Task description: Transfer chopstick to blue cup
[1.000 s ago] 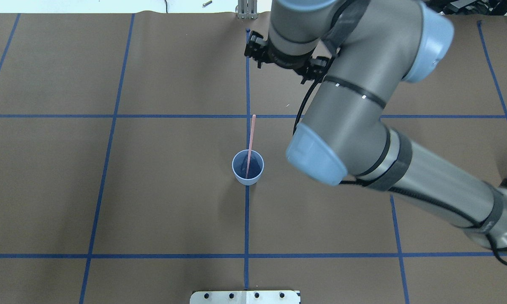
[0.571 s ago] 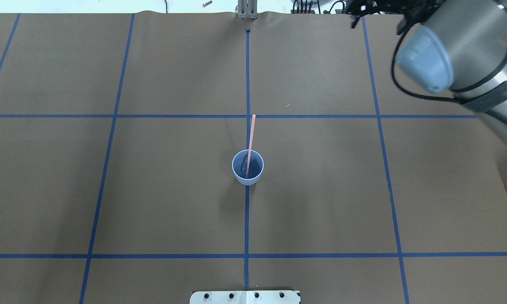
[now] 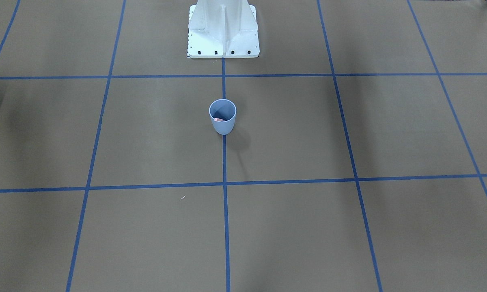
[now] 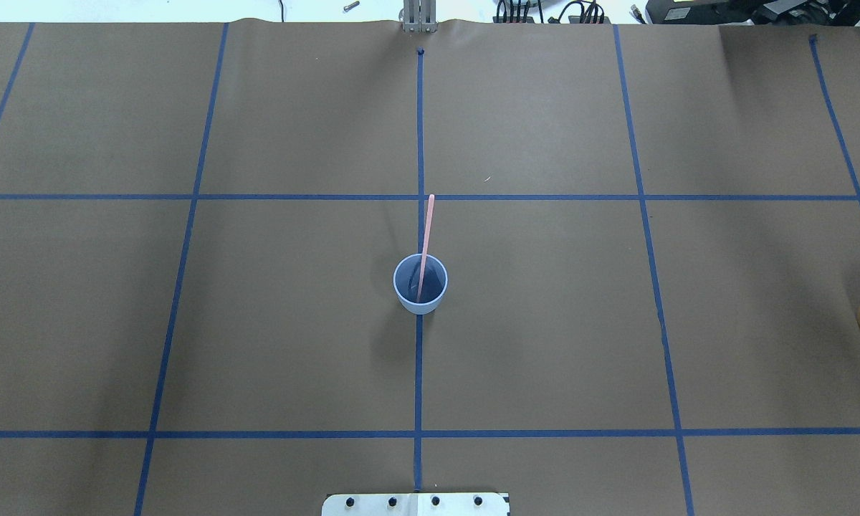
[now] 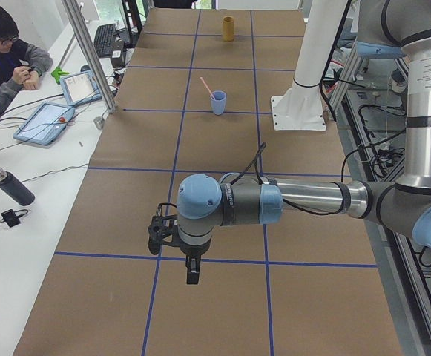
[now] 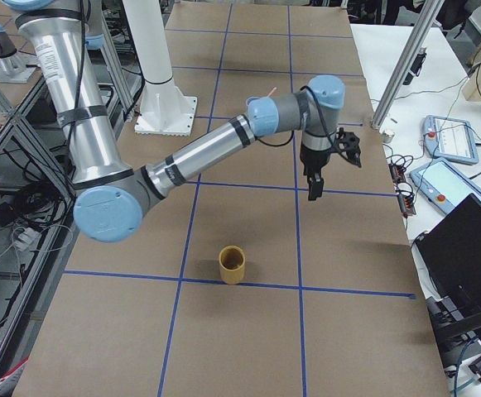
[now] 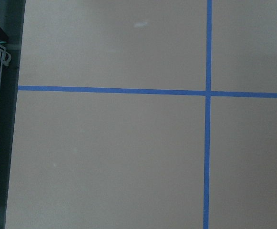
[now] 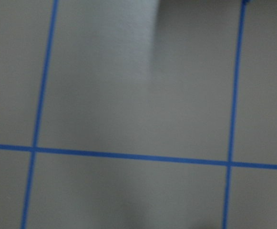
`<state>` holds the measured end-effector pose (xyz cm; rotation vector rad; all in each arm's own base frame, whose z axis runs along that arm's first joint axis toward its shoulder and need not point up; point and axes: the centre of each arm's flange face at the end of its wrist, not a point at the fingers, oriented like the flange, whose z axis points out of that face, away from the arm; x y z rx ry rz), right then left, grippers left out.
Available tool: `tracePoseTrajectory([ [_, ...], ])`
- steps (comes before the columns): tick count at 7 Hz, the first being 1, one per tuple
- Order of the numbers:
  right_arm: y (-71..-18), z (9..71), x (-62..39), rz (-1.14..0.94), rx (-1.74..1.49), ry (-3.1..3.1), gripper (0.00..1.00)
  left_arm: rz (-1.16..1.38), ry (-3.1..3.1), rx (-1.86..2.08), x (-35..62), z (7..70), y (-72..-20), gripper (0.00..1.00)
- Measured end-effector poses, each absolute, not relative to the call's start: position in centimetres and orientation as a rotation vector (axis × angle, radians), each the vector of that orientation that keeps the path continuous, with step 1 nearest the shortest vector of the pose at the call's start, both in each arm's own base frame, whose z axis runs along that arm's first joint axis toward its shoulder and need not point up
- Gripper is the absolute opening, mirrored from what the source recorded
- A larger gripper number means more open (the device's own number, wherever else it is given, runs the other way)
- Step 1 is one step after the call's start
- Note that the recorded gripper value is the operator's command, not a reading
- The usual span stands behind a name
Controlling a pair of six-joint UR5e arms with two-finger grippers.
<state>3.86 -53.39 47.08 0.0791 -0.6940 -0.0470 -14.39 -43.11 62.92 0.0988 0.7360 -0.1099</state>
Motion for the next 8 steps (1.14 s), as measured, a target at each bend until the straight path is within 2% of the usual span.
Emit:
tracePoseTrajectory([
  [2, -45.0, 56.8, 10.7, -0.022, 0.006, -0.682, 1.00, -0.100, 0.741, 0.082, -11.1, 62.1, -43.7, 1.00],
  [4, -38.2, 62.5, 13.8, -0.001, 0.000, -0.683, 1.00, -0.115, 0.754, 0.013, -9.8, 60.3, -44.1, 1.00],
  [6, -36.9, 63.9, 14.1, 0.012, 0.018, -0.682, 1.00, -0.106, 0.753, 0.014, -9.6, 57.8, -44.5, 1.00],
  [8, -38.3, 63.4, 12.2, 0.055, 0.016, -0.677, 1.00, -0.091, 0.745, 0.031, -9.7, 57.3, -44.3, 1.00],
])
